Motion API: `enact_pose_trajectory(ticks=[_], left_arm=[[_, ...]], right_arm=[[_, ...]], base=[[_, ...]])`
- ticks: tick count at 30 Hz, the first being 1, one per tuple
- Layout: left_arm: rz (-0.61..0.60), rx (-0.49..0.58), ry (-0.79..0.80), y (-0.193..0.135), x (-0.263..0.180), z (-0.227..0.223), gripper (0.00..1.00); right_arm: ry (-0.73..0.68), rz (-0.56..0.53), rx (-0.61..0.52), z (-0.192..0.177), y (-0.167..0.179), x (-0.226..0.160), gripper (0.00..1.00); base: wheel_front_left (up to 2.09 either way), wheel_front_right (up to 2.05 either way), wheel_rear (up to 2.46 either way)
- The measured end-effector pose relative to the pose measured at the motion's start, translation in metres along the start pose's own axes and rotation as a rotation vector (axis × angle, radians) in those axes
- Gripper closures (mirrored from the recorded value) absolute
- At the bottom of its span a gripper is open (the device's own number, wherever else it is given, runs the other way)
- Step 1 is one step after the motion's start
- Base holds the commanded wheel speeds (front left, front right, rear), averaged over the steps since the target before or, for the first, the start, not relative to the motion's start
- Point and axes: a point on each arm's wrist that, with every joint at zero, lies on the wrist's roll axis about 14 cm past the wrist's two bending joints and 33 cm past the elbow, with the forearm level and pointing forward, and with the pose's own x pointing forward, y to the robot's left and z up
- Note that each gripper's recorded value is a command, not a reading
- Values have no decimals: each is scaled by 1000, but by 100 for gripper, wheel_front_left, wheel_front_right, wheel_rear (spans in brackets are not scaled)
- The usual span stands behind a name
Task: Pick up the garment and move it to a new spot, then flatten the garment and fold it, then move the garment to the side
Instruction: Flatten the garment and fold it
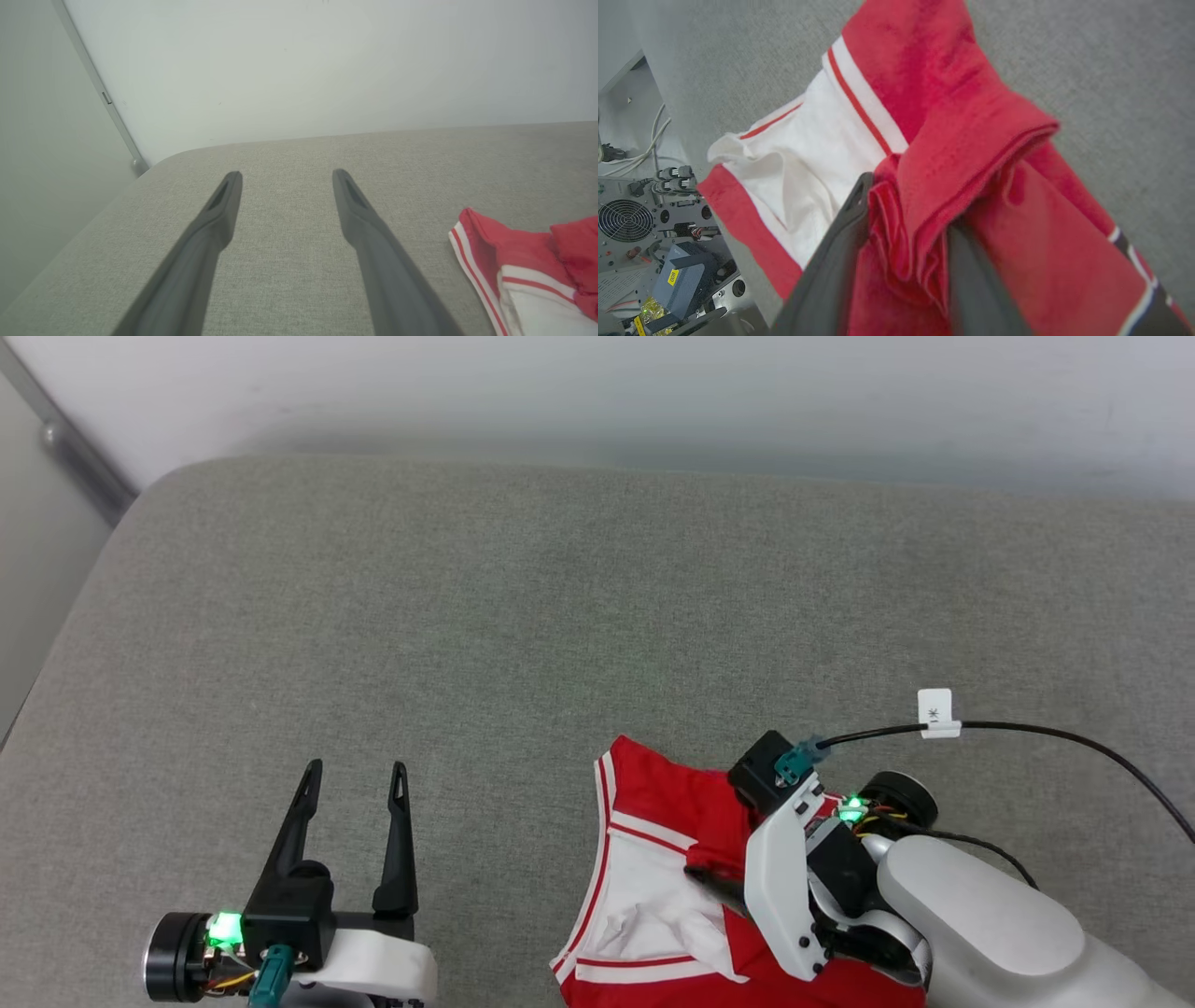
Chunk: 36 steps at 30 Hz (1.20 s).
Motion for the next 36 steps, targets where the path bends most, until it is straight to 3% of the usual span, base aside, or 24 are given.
enact_pose_trajectory(ticks=[4,9,10,11,14,15,26,36], left_arm=[[-4,-2,-11,0,-5,4,0],[-13,0,-32,-2,-11,11,0],[-13,0,-32,-2,-11,11,0],[-20,-2,-38,-3,-14,13,0],[-29,-5,-44,-6,-16,15,0],[-38,-8,-50,-8,-17,17,0],[-50,-11,-63,-10,-22,21,0],[-58,-19,-58,-12,-27,20,0]], right_arm=[[-167,-30,-43,31,-5,-21,0],[-484,-147,-80,89,-32,-73,0],[-484,-147,-80,89,-32,-73,0],[-627,-224,-109,110,-46,-101,0],[-751,-313,-124,122,-63,-131,0],[-859,-402,-124,124,-78,-157,0],[-1018,-717,-50,71,-106,-216,0],[-1022,-817,95,14,-76,-218,0]], base=[[0,0,0],[0,0,0],[0,0,0],[0,0,0],[0,0,0],[0,0,0],[0,0,0],[0,0,0]])
